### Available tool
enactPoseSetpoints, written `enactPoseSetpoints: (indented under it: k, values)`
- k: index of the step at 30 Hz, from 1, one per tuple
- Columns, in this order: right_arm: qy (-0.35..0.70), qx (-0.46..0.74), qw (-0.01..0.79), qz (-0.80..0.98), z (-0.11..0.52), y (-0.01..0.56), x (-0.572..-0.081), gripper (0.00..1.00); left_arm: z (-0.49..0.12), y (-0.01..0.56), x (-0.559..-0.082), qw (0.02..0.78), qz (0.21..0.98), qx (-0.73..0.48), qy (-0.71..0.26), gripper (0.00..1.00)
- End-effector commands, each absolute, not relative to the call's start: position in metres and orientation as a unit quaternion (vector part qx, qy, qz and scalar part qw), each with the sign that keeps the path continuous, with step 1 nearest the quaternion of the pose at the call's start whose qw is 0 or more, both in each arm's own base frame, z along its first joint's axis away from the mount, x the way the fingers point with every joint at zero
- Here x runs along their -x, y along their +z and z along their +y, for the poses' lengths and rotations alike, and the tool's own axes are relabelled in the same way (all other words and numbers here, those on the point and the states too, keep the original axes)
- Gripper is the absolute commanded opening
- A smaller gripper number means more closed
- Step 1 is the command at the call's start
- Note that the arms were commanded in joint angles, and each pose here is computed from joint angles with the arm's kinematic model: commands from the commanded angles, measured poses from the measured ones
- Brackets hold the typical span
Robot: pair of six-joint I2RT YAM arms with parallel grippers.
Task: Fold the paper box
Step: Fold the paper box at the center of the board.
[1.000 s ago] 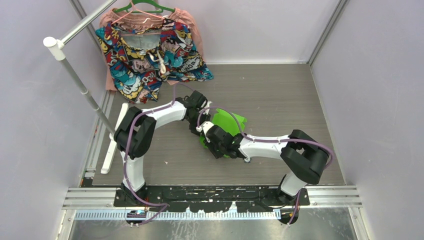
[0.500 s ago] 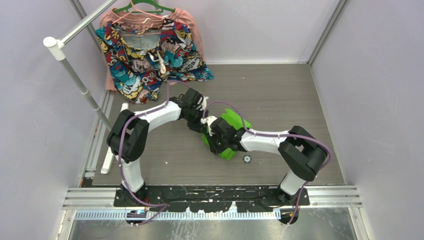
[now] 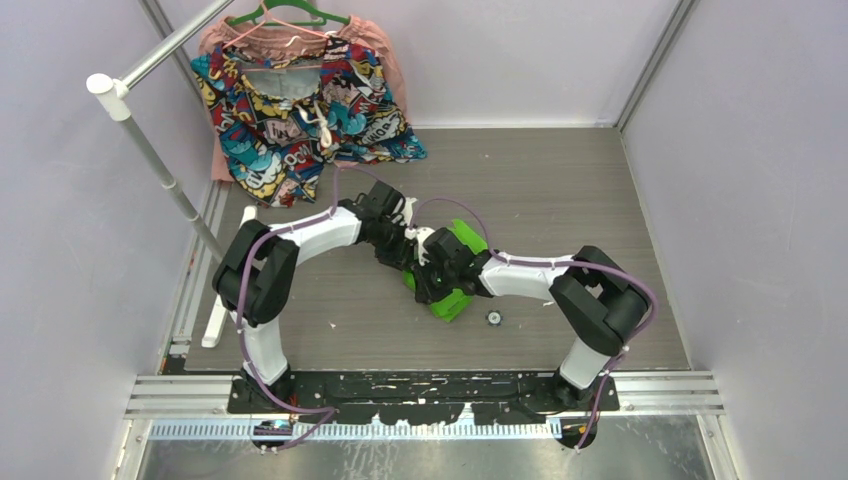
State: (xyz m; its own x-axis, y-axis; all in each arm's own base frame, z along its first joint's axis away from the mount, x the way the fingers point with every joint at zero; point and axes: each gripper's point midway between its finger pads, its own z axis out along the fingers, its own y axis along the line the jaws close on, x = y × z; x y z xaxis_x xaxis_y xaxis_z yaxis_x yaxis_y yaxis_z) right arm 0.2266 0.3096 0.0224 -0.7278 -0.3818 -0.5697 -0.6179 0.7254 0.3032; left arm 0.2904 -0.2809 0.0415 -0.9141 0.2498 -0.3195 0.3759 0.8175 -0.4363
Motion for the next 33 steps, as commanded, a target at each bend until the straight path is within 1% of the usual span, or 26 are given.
enactPoseSetpoints:
  k: [1, 20, 33]
  values:
    - [0.262, 0.264, 0.228, 0.9, 0.312, 0.02, -0.228, 0.27, -0.289, 0.063, -0.296, 0.151, 0.932, -0.169, -0.284, 0.28]
    - [0.287, 0.221, 0.187, 0.913, 0.311, 0.004, -0.227, 0.26, -0.289, 0.061, -0.293, 0.147, 0.93, -0.174, -0.288, 0.27]
    - [0.291, 0.21, 0.172, 0.917, 0.309, -0.003, -0.226, 0.26, -0.284, 0.053, -0.284, 0.126, 0.934, -0.18, -0.28, 0.2]
